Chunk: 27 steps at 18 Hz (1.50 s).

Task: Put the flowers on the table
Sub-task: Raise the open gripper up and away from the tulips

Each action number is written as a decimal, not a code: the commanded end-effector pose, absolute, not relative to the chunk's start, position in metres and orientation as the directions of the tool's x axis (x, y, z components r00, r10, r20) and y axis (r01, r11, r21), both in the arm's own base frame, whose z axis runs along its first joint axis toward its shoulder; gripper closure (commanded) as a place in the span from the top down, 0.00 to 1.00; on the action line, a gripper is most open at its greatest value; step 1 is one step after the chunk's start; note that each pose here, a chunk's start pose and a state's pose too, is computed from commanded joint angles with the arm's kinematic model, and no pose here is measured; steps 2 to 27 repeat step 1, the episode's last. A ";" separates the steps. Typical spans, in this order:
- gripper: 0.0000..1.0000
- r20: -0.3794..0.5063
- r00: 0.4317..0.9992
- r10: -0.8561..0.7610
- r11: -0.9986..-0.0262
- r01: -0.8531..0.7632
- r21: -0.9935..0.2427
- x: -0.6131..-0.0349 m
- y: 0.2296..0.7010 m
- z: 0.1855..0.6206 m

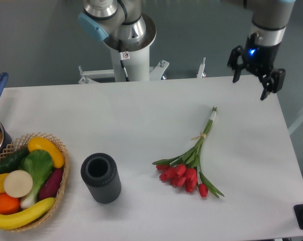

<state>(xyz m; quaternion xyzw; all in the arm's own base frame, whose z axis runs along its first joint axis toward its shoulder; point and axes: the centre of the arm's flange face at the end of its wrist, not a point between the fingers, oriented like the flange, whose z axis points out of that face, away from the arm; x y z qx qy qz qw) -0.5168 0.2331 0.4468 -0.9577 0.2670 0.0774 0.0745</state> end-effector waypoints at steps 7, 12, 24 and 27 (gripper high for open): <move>1.00 -0.188 0.845 -0.500 -0.846 -0.523 -0.101 -0.516 0.231 0.448; 1.00 -0.188 0.845 -0.500 -0.846 -0.523 -0.101 -0.516 0.231 0.448; 1.00 -0.188 0.845 -0.500 -0.846 -0.523 -0.101 -0.516 0.231 0.448; 1.00 -0.188 0.845 -0.500 -0.846 -0.523 -0.101 -0.516 0.231 0.448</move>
